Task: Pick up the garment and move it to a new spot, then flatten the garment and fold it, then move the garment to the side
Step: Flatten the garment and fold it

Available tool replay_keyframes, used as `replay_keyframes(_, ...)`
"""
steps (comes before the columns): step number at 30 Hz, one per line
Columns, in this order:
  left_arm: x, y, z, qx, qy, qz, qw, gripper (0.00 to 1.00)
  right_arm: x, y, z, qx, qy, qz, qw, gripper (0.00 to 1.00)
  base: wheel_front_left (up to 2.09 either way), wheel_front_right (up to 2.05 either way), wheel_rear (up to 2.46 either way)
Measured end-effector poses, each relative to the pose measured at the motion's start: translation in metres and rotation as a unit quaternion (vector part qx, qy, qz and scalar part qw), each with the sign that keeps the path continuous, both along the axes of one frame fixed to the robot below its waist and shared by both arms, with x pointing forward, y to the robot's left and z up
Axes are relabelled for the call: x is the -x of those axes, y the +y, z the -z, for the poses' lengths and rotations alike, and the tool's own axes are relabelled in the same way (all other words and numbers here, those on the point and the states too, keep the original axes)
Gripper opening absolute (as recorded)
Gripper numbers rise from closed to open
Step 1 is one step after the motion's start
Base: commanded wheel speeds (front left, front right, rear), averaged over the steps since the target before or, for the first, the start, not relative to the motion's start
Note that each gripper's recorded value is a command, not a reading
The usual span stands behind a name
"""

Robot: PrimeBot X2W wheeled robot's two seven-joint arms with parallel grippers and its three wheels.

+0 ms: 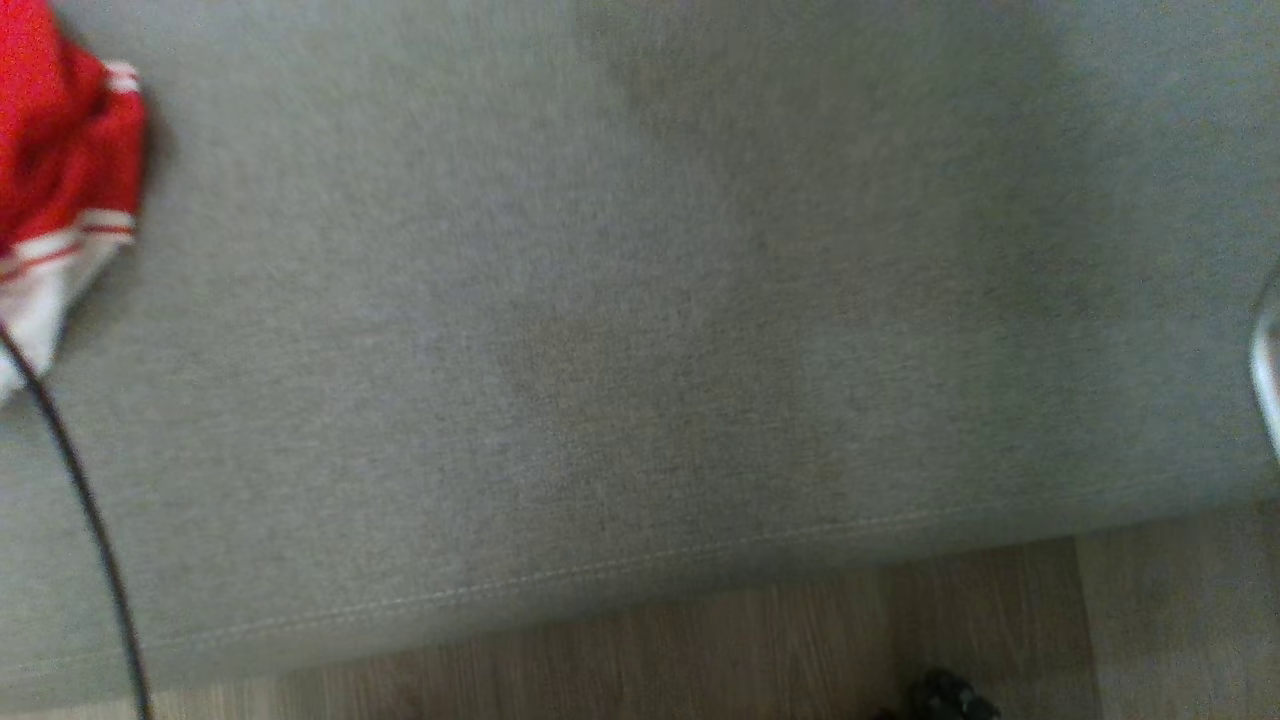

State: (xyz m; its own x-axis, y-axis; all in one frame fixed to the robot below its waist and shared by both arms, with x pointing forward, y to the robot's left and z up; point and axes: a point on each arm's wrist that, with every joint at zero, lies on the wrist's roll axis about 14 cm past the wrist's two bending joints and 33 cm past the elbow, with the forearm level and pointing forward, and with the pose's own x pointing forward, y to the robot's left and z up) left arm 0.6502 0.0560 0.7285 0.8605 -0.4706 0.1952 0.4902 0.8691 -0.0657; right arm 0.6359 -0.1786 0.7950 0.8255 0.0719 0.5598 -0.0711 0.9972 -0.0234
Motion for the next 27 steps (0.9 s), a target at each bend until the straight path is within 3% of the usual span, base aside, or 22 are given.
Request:
replay_keyframes(3,-0.032,-0.011,0.012,-0.004,-0.057,-0.006,0.998,0.0,-0.035,-0.016,0.034,-0.032,-0.005,0.014,0.999,0.0,0.0,0.0,0.0)
replay_keyframes(7,-0.057,-0.023,0.103,-0.051,-0.025,0.005,0.998,0.0,-0.077,-0.013,0.15,-0.062,0.119,0.004,0.991,0.0,0.0,0.0,0.0)
replay_keyframes(10,-0.052,-0.03,0.185,-0.088,0.042,0.028,0.995,0.0,-0.082,0.008,0.243,-0.056,0.233,-0.019,0.971,0.0,0.0,0.0,0.0)
replay_keyframes(14,-0.013,-0.038,0.271,-0.158,0.119,0.071,0.978,0.0,-0.058,0.022,0.333,-0.046,0.365,-0.031,0.929,0.0,0.0,0.0,0.0)
replay_keyframes(18,0.036,-0.032,0.327,-0.223,0.172,0.103,0.954,0.0,-0.035,0.027,0.355,-0.025,0.428,-0.035,0.903,0.0,0.0,0.0,0.0)
replay_keyframes(20,0.054,-0.028,0.339,-0.242,0.183,0.112,0.946,0.0,-0.029,0.021,0.353,0.003,0.438,-0.028,0.899,0.0,0.0,0.0,0.0)
replay_keyframes(27,0.097,-0.024,0.339,-0.282,0.173,0.135,0.934,0.0,0.012,0.0,0.368,0.05,0.499,-0.008,0.865,0.0,0.0,0.0,0.0)
